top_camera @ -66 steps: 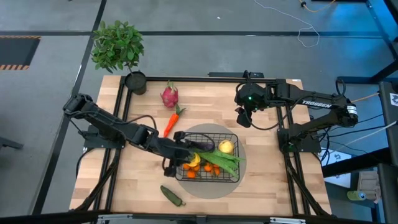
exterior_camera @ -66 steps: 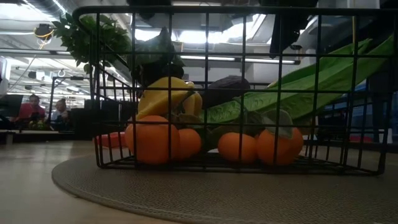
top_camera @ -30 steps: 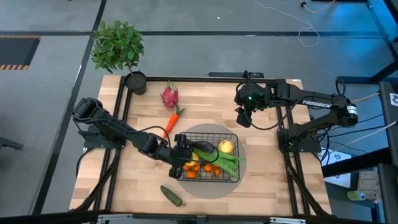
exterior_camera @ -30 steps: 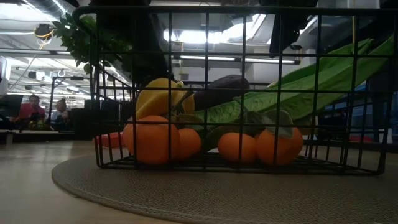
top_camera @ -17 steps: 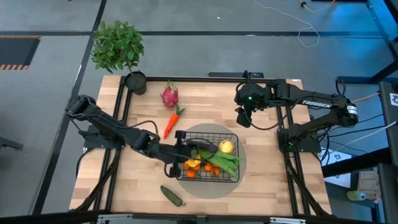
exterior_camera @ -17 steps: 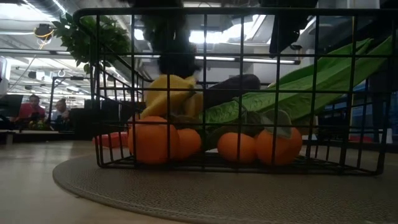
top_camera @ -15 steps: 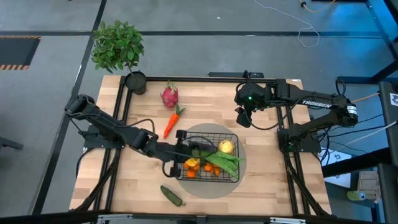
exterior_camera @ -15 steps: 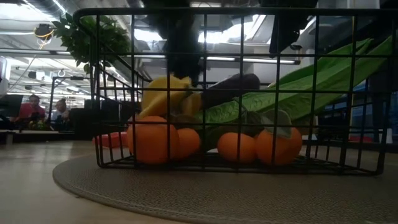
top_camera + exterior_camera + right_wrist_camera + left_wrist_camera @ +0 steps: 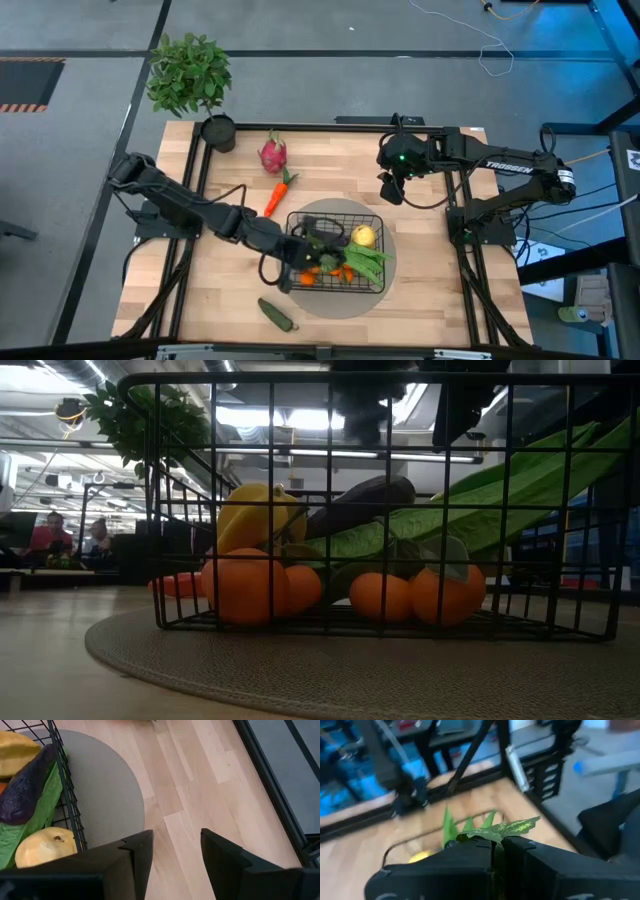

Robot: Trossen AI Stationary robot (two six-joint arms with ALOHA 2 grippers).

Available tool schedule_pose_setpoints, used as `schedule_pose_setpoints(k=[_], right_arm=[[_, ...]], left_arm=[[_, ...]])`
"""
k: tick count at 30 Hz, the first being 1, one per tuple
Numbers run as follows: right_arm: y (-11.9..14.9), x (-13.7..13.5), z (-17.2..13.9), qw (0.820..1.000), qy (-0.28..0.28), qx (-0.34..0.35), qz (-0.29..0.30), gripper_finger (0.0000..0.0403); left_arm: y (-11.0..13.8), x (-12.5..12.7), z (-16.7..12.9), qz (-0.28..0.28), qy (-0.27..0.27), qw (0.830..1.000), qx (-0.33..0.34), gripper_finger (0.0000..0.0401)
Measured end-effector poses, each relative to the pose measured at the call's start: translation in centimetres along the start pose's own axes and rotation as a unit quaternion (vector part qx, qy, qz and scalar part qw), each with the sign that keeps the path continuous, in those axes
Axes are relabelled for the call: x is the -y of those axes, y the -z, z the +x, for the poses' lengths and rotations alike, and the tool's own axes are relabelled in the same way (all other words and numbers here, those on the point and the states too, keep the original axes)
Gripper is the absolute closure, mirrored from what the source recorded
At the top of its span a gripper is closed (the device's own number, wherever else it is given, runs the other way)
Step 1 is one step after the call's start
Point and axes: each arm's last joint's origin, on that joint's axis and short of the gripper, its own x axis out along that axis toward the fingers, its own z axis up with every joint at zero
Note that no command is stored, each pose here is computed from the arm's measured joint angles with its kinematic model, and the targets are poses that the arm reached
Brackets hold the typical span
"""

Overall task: Build produce basket
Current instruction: Adjust the grapes, then put the carrot into the black basket

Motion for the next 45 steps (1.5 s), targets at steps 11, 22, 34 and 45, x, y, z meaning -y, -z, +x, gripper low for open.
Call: schedule_pose_setpoints(k=[11,22,34,45], right_arm=[[-0.1,0.0,0.0,1.000,0.000,0.003,0.000,0.0248],[0.0,0.0,0.0,1.000,-0.002,0.002,0.000,0.0248],[0.0,0.0,0.0,1.000,-0.002,0.002,0.002,0.0248],[0.0,0.0,0.0,1.000,-0.002,0.002,0.002,0.0248]], left_arm=[[2.1,-0.7,2.8,-0.029,0.031,0.999,-0.006,0.0401],[2.9,0.0,3.0,-0.076,0.040,0.995,-0.040,0.0310],[2.6,-1.3,2.5,-0.094,-0.018,0.994,-0.042,0.0268],[1.9,-1.8,-0.4,-0.090,-0.071,0.988,-0.103,0.0269]])
